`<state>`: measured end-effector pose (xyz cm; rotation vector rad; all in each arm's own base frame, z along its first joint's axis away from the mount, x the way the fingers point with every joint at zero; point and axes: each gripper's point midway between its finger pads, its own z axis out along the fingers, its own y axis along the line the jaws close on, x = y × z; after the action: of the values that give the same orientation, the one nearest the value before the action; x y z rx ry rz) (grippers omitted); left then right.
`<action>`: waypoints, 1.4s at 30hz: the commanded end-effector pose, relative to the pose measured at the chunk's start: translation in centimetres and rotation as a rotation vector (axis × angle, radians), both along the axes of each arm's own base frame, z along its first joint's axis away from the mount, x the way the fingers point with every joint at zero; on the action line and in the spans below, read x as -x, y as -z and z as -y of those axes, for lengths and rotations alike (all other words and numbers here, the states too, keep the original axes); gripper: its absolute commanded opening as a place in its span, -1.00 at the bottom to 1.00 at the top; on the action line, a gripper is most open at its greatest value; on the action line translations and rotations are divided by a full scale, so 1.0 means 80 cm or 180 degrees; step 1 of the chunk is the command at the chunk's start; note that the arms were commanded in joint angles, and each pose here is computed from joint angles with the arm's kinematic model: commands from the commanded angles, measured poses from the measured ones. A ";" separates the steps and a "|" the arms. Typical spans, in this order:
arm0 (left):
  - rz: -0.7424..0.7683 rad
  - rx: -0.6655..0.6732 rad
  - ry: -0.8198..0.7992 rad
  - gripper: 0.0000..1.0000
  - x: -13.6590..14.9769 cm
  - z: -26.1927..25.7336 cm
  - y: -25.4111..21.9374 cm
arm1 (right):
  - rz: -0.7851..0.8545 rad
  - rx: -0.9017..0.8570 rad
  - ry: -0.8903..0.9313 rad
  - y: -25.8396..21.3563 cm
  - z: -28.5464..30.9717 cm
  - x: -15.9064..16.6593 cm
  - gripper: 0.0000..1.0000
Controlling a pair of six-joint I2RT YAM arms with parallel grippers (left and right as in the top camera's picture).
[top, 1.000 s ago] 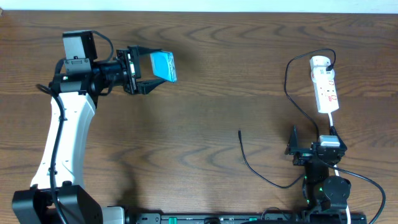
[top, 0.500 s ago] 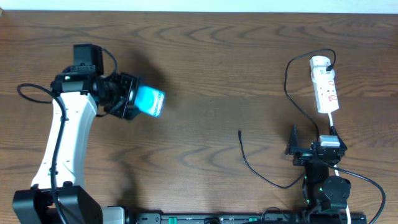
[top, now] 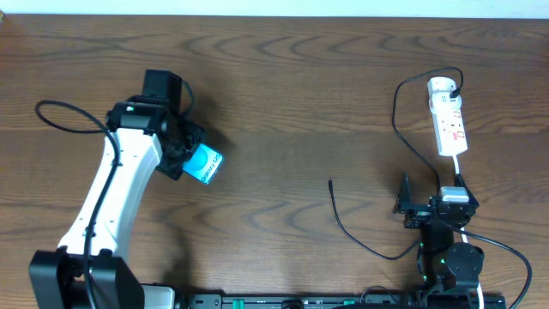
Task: Plug charger to phone and switch on socket
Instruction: 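Lift the phone with the left gripper and tilt it upright, then swing the right gripper toward the phone held by the left gripper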
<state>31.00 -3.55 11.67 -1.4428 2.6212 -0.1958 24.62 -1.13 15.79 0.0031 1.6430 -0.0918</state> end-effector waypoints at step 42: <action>-0.0238 -0.0185 0.0059 -0.86 0.007 -0.008 0.028 | -0.2519 -0.2079 -0.2715 -0.183 -0.187 -0.123 0.98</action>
<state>30.61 -3.20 9.47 -1.4568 2.6702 -0.0942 33.37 10.98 28.88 -0.2320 2.3029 0.8862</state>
